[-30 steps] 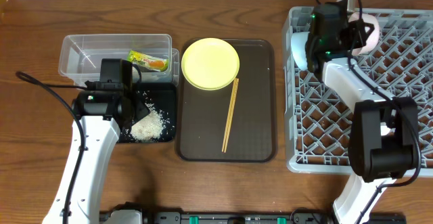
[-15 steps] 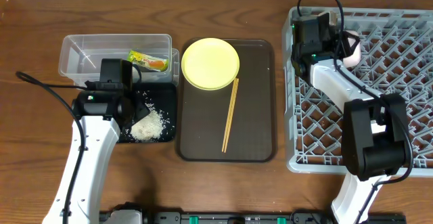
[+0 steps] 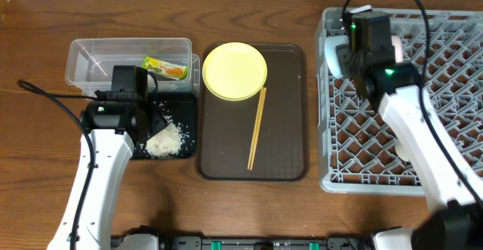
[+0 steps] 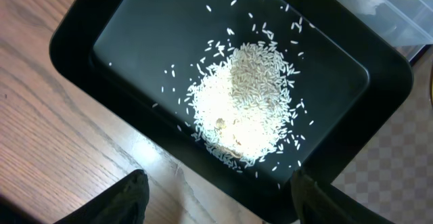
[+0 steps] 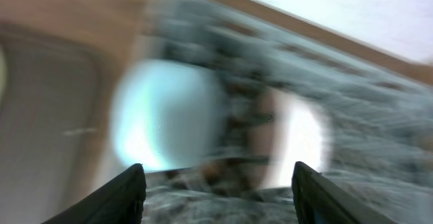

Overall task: Sort waste into correct bins and load items into the dishwasher rack
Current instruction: 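Reach right gripper to brown tray and grasp one chopstick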

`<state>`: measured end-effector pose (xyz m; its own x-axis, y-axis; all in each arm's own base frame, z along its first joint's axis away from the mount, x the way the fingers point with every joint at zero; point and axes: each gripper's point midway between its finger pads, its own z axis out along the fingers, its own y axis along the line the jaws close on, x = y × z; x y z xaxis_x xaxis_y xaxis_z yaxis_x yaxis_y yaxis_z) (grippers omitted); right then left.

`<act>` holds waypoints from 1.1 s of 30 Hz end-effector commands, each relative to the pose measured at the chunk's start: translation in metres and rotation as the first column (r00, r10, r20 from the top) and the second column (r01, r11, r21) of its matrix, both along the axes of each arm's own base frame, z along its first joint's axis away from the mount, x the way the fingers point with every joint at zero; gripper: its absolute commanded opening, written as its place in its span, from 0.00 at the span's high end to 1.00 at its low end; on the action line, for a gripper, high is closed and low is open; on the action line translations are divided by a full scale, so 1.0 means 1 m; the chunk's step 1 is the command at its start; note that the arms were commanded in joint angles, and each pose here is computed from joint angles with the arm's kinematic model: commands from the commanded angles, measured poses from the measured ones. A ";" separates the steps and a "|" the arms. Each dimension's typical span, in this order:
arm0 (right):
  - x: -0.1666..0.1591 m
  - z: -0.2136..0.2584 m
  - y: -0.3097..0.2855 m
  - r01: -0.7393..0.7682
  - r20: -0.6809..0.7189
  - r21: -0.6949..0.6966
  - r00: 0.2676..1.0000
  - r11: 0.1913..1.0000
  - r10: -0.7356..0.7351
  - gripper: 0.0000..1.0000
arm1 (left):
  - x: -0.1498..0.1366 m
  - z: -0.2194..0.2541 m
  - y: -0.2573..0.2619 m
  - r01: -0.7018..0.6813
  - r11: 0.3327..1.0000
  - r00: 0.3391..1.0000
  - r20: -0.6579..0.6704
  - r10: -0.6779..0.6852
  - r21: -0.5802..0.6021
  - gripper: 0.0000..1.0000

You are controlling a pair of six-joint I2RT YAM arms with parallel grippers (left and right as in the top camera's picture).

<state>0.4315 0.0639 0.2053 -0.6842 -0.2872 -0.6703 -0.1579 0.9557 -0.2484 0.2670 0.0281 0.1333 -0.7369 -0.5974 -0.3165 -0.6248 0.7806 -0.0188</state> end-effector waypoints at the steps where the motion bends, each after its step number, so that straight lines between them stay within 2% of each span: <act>1: -0.036 -0.006 0.092 -0.213 -0.100 0.395 0.957 0.894 0.272 0.35 | -0.001 0.000 0.003 -0.001 1.000 1.000 -0.004 0.001 0.010 0.28; 4: -0.063 -0.019 0.124 -0.197 -0.199 0.482 0.925 0.854 0.325 0.35 | -0.001 0.000 0.003 -0.001 1.000 1.000 -0.004 0.001 0.010 0.28; 9: -0.091 -0.052 0.164 -0.182 -0.317 0.479 0.876 0.859 0.363 0.39 | -0.001 0.000 0.003 -0.001 1.000 1.000 -0.004 0.001 0.010 0.29; 11: -0.097 -0.069 0.174 -0.157 -0.362 0.439 0.870 0.885 0.334 0.40 | -0.001 0.000 0.003 -0.001 1.000 1.000 -0.004 0.001 0.010 0.28; 14: -0.104 -0.101 0.178 -0.055 -0.440 0.346 0.872 0.937 0.214 0.40 | -0.001 0.000 0.003 -0.001 1.000 1.000 -0.004 0.001 0.010 0.29; 18: -0.116 -0.137 0.177 0.100 -0.525 0.253 0.850 0.962 0.050 0.40 | -0.001 0.000 0.003 -0.001 1.000 1.000 -0.004 0.001 0.010 0.29; 25: -0.128 -0.183 0.182 0.165 -0.595 0.174 0.803 0.971 -0.030 0.41 | -0.001 0.000 0.003 -0.001 1.000 1.000 -0.004 0.001 0.010 0.28; 33: -0.129 -0.204 0.178 0.180 -0.614 0.128 0.786 0.975 -0.065 0.41 | -0.001 0.000 0.003 -0.001 1.000 1.000 -0.004 0.001 0.010 0.28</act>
<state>0.3031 0.2447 0.0070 -0.9838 -0.1173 -0.1354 -0.1252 0.9908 0.0508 0.2670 0.0281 0.1333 -0.7366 -0.5977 -0.3165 -0.6250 0.7804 -0.0189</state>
